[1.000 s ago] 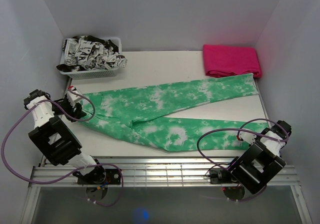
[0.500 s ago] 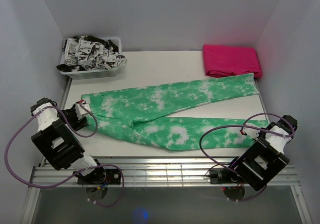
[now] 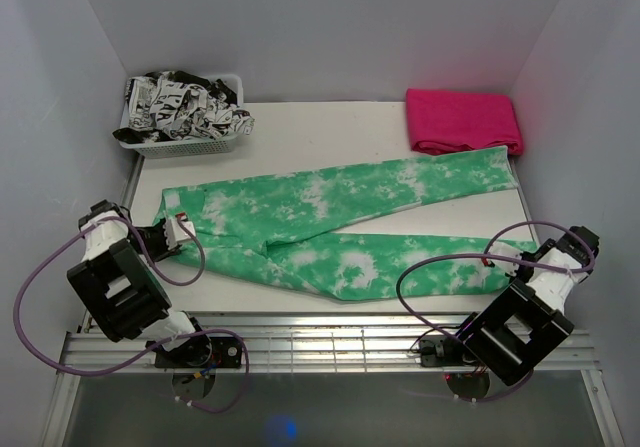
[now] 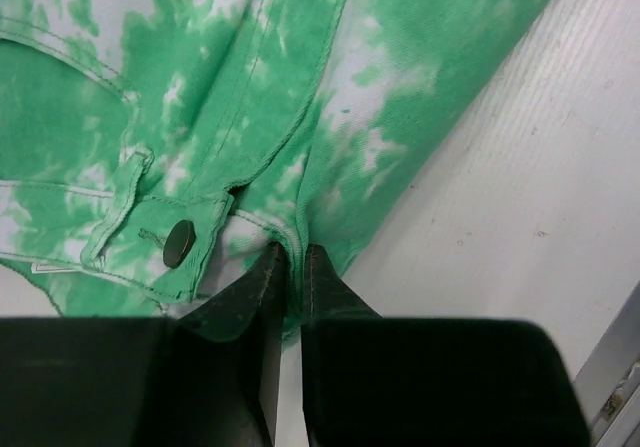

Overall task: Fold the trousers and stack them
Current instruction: Flatten the trousers out

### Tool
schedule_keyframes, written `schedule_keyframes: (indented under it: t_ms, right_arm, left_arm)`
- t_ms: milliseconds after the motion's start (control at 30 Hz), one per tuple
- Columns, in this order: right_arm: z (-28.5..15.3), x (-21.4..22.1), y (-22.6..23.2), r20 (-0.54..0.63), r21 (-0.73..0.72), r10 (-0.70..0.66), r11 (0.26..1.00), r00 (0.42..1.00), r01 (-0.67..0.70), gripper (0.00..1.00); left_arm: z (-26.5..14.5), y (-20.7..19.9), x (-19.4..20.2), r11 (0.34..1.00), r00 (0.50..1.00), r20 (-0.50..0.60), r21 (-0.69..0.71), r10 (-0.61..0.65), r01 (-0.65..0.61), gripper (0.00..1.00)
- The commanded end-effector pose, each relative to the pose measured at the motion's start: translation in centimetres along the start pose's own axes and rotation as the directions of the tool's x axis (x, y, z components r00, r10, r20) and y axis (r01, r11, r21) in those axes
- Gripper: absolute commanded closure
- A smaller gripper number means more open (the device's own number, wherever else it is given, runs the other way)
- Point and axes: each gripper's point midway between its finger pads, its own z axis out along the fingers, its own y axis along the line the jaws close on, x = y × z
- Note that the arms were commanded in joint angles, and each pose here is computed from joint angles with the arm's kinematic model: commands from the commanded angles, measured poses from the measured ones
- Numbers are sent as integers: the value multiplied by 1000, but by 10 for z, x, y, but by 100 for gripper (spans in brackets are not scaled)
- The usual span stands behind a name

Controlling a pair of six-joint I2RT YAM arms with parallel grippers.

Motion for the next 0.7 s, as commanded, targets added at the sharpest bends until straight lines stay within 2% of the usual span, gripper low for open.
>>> schedule_keyframes:
  t_ms: [0,33,100,233,333,500,667]
  right_arm:
    - [-13,-3,-24,26,22,-264,964,964,263,92]
    - [-13,-3,-26,32,22,-249,968,968,248,92]
    - [-19,-1,-33,28,33,-233,972,972,232,92]
    - [-31,0,-55,49,72,-193,979,980,189,92]
    - [-42,2,-72,72,83,-172,983,983,166,92]
    - [-47,2,-91,89,112,-181,979,979,171,92]
    - [-54,-2,-124,123,162,-146,979,982,125,92]
  left_arm:
    - [-5,19,-6,850,849,-39,18,527,-527,84]
    - [-6,19,-6,853,852,-40,15,521,-521,93]
    - [-13,28,-11,875,875,-42,-14,483,-484,100]
    - [-32,52,-33,930,932,32,-82,361,-357,100]
    - [-49,76,-51,941,946,75,-152,316,-303,100]
    - [-49,93,-60,951,951,146,-193,273,-243,100]
    - [-54,123,-64,977,965,246,-211,87,-34,100]
